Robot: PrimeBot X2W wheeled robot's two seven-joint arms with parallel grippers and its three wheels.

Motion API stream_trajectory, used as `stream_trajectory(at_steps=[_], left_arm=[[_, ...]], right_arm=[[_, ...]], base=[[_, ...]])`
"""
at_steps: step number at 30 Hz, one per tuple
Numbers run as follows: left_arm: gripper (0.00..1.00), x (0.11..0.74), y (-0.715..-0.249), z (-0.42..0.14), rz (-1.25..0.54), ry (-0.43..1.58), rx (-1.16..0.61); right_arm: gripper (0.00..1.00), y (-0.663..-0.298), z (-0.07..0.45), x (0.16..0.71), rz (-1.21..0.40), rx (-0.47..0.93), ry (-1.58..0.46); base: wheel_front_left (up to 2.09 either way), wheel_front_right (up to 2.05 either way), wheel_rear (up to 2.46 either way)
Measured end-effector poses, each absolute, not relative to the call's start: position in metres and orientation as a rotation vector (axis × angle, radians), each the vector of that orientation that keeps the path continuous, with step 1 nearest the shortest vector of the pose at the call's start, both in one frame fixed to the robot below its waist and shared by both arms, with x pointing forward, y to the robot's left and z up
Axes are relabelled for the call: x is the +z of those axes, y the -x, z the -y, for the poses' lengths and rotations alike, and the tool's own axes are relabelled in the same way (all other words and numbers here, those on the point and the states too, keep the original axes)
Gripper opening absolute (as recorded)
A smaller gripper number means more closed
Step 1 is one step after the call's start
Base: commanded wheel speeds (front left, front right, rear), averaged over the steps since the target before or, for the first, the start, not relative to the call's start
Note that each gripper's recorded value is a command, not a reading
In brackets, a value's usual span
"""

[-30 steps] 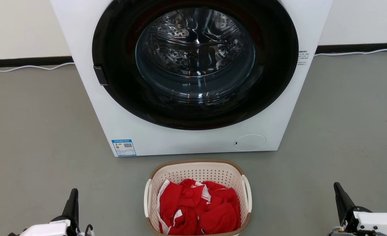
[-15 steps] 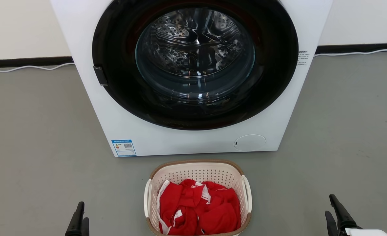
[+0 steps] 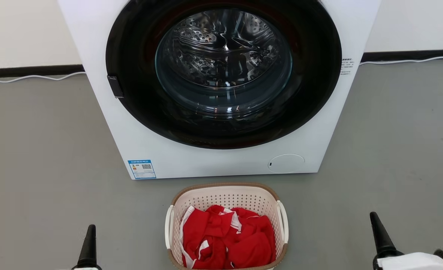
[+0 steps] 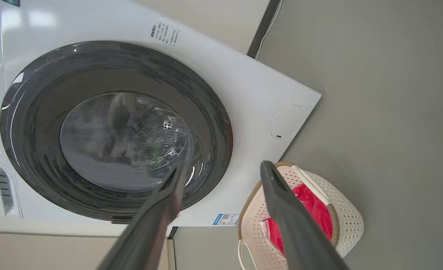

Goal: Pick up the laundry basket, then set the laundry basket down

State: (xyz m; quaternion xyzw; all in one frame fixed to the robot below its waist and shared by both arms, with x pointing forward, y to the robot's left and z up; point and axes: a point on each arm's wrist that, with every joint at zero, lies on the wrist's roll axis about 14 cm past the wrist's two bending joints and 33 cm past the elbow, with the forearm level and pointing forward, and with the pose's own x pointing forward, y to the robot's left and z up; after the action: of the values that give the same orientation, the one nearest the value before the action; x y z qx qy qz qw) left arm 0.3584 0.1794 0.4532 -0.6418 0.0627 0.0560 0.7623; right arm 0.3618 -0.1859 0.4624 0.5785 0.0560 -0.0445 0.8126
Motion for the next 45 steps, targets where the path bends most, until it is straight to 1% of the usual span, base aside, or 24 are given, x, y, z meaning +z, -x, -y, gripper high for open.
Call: stream_trajectory(at_steps=[16, 20, 27, 38, 42, 45], left_arm=[[1.0, 0.465, -0.361, -0.177, -0.121, 1.082, 0.075], [1.0, 0.465, -0.361, -0.175, -0.121, 1.017, 0.065], [1.0, 0.464, -0.361, -0.175, -0.126, 0.935, 0.064], [1.0, 0.464, -0.36, -0.176, -0.122, 0.78, 0.064], [1.0, 0.463, -0.36, -0.176, -0.122, 0.721, 0.061], [1.0, 0.461, -0.359, -0.175, -0.128, 0.676, 0.06]], right_arm=[[1.0, -0.365, 0.17, 0.476, -0.116, 0.002, -0.877], [1.0, -0.365, 0.17, 0.477, -0.111, 0.008, -0.806], [1.0, -0.364, 0.173, 0.476, -0.107, 0.004, -0.718], [1.0, -0.355, 0.185, 0.457, -0.144, -0.038, -0.571], [1.0, -0.354, 0.181, 0.454, -0.153, -0.028, -0.525], [1.0, -0.356, 0.173, 0.46, -0.137, 0.004, -0.509]], base=[[0.0, 0.0, 0.0], [0.0, 0.0, 0.0], [0.0, 0.0, 0.0], [0.0, 0.0, 0.0], [0.0, 0.0, 0.0], [0.0, 0.0, 0.0]])
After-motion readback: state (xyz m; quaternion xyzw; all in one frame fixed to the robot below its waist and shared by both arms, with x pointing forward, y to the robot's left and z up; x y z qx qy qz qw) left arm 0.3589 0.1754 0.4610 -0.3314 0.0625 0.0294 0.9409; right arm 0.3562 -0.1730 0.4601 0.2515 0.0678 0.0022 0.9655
